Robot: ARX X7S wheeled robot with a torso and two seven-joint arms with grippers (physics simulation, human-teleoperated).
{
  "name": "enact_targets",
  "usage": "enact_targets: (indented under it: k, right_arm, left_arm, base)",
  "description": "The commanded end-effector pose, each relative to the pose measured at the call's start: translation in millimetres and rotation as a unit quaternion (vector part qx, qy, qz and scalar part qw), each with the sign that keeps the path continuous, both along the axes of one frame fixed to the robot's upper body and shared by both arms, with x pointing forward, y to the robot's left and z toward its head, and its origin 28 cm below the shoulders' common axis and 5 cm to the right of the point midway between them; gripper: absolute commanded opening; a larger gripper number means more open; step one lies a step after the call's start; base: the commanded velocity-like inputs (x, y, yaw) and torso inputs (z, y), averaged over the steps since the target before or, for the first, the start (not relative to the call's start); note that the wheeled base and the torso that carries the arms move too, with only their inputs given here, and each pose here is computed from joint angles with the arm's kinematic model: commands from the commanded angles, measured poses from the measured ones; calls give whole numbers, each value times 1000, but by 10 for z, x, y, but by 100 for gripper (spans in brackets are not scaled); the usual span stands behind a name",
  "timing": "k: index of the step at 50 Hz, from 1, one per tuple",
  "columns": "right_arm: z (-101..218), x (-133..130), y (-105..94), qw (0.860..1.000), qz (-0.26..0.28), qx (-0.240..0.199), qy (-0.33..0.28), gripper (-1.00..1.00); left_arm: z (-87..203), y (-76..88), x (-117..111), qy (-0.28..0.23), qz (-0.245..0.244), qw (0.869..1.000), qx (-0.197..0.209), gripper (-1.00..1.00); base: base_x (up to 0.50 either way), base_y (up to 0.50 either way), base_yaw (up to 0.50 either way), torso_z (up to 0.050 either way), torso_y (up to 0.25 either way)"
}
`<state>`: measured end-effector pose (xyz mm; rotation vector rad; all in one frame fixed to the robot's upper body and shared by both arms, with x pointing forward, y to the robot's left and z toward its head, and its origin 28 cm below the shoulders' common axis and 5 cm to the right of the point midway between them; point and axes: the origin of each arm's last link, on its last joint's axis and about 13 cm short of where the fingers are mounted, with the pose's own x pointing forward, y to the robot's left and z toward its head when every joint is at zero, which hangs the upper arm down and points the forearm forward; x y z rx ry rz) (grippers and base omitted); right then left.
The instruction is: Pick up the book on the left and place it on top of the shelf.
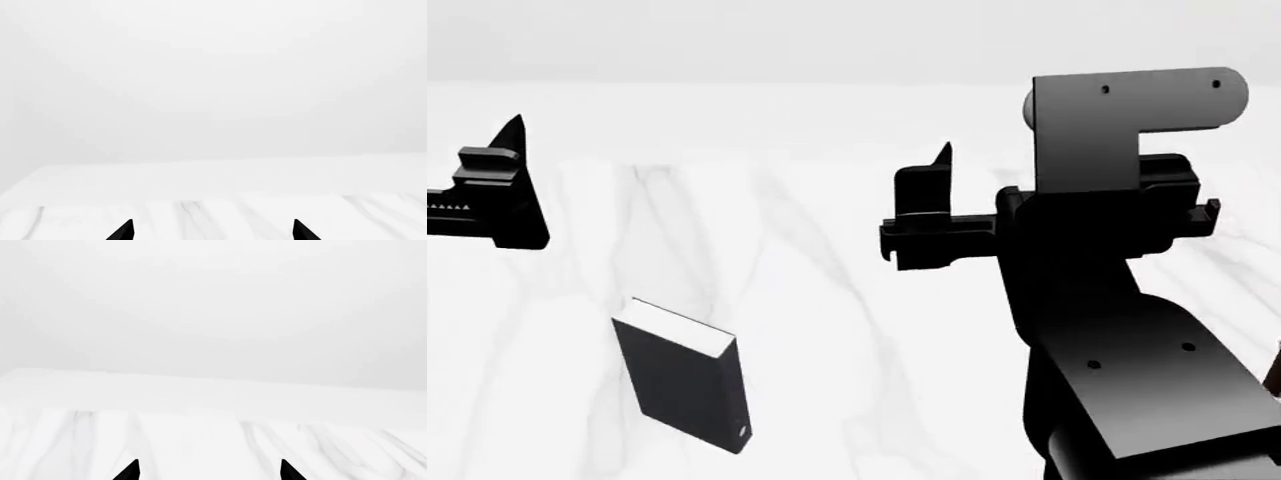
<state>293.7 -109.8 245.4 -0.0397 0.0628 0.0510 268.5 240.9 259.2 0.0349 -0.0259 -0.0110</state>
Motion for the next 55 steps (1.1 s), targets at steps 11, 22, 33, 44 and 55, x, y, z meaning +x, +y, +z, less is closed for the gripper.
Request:
enact_targets:
  k: [11, 22, 33, 44, 55]
  right_arm:
    - [-39, 8, 14, 1000, 2, -6, 4, 100]
    - [-44, 11, 10, 1000, 9, -6, 7, 100]
    - [-63, 7, 23, 999, 19, -17, 22, 100]
    - [-48, -8, 64, 991, 111, -49, 60, 100]
    - [7, 155, 103, 968, 222, -85, 87, 100]
  left_arm:
    - [-17, 7, 3, 1, 0, 1000, -1, 100]
    - [-16, 9, 4, 2, 1, 1000, -1, 100]
    - [-23, 8, 2, 2, 1, 1000, -2, 100]
    - [-22, 7, 4, 3, 1, 1000, 0, 100]
    - [-14, 19, 4, 3, 3, 1000, 1, 100]
  base:
    - [281, 0, 0, 0, 2]
    - [20, 0, 0, 0, 0]
    - [238, 0, 0, 0, 1]
    - [0, 0, 0, 0, 0]
    - [0, 0, 0, 0, 0]
